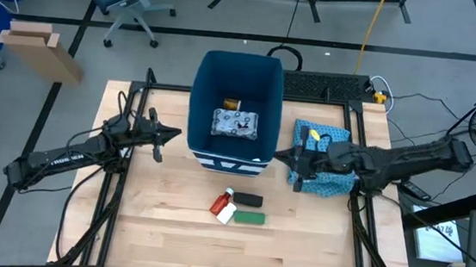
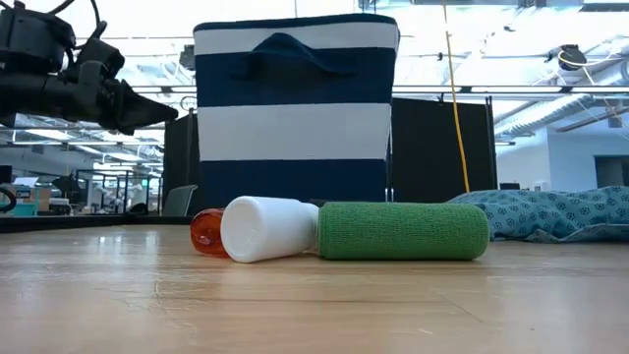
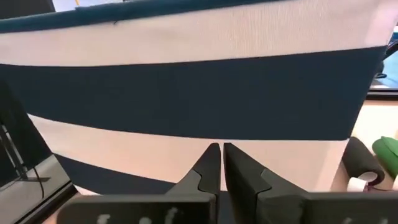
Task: Pick & place medical supplies in basket/bin
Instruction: Put the green rolled bandage into the blue bin
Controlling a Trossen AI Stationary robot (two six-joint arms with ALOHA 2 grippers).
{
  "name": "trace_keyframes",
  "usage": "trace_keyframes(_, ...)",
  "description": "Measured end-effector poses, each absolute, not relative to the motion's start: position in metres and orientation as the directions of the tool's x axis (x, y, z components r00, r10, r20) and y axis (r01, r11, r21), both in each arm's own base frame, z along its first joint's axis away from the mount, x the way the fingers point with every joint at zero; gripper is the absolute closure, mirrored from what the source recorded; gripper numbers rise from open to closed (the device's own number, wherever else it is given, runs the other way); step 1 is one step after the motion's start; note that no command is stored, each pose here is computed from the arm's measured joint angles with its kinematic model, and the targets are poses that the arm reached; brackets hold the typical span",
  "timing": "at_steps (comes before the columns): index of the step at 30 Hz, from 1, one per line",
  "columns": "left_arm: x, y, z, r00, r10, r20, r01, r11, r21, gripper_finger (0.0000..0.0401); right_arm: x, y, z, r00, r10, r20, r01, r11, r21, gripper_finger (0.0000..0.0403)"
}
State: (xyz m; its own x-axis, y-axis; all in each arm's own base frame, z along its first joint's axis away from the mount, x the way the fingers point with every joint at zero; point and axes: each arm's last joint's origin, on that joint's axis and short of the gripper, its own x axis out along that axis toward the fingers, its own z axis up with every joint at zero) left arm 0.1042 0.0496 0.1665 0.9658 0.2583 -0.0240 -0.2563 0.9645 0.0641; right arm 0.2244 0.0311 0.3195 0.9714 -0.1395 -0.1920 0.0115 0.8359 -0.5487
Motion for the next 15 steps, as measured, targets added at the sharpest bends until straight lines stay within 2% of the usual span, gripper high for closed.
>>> trace_keyframes(4,0.104,0.050,0.167,0.962,0.271,-0.016,-0.268,0.958,0.100,0.0388,0.219,0.058,0.380,0.964,-0.201,-0.172,0.074,0.828,-0.556,0.0403)
trace_keyframes(8,0.104,0.050,0.168,0.961,0.275,-0.010,-0.273,0.957,0.095,0.0398,0.208,0.083,0.414,0.968,-0.175,-0.178,0.047,0.827,-0.560,0.0401)
trace_keyframes(11,0.104,0.050,0.168,0.961,0.275,-0.010,-0.273,0.958,0.093,0.0391,0.212,0.104,0.418,0.959,-0.194,-0.206,0.054,0.842,-0.538,0.0381)
trace_keyframes(15,0.104,0.050,0.168,0.961,0.275,-0.010,-0.274,0.961,0.044,0.0370,0.233,0.131,0.393,0.933,-0.186,-0.307,0.021,0.883,-0.469,0.0319)
